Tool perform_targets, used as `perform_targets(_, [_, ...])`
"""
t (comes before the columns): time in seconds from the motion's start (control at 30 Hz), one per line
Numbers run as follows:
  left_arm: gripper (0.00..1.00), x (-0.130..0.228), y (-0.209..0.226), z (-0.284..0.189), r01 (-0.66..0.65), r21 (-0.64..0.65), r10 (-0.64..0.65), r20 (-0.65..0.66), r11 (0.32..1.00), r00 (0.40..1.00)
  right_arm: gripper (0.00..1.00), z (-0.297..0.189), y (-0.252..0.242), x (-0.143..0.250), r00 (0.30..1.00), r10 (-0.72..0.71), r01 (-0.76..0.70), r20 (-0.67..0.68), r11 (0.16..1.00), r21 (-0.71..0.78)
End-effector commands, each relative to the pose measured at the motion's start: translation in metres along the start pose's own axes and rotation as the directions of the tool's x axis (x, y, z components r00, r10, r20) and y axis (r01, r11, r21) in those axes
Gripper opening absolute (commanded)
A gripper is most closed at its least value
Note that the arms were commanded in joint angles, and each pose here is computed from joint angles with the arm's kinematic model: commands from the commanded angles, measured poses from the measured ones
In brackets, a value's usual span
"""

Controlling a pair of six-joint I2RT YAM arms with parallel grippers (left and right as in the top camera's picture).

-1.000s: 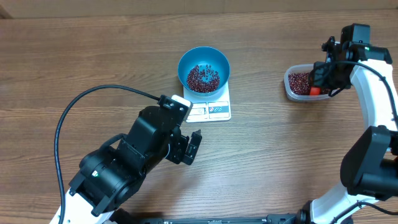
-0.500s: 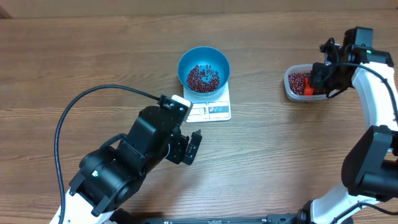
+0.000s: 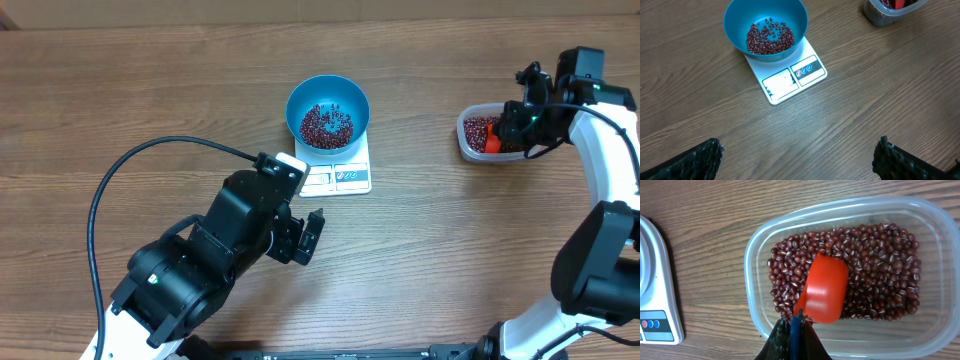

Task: Scoop item into bowl and weigh 150g on scale
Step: 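Lower the scoop into the beans again with the right gripper, then drag the scoop through the beans to fill it with the right gripper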

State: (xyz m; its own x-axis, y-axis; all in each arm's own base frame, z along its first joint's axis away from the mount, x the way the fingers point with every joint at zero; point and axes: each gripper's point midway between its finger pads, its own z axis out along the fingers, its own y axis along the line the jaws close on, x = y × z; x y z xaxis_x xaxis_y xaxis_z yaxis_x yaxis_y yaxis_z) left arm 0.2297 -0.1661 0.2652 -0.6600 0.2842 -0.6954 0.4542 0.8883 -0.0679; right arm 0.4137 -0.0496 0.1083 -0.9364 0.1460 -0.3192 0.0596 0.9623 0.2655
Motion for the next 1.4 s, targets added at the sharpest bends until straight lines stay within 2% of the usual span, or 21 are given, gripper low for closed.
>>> perform_targets(0.0, [0.99, 0.002, 0.0, 0.002, -0.02, -0.007, 0.02, -0.008, 1.0, 1.0, 0.04, 0.007, -0.005, 0.01, 0.999, 0.032, -0.033, -0.026, 0.999, -0.038])
perform_targets(0.27, [0.99, 0.002, 0.0, 0.002, -0.02, -0.007, 0.02, -0.008, 1.0, 1.0, 0.04, 0.0, -0.017, 0.008, 0.997, 0.083, -0.083, -0.005, 0.993, -0.08])
perform_targets(0.7, [0.99, 0.002, 0.0, 0.002, -0.02, -0.007, 0.02, -0.008, 1.0, 1.0, 0.04, 0.014, -0.022, 0.017, 0.995, 0.095, -0.095, -0.005, 0.992, -0.082])
perform_targets(1.37, [0.99, 0.002, 0.0, 0.002, -0.02, -0.007, 0.02, -0.008, 1.0, 1.0, 0.04, 0.011, -0.027, 0.014, 0.994, 0.112, -0.11, 0.013, 0.989, -0.098])
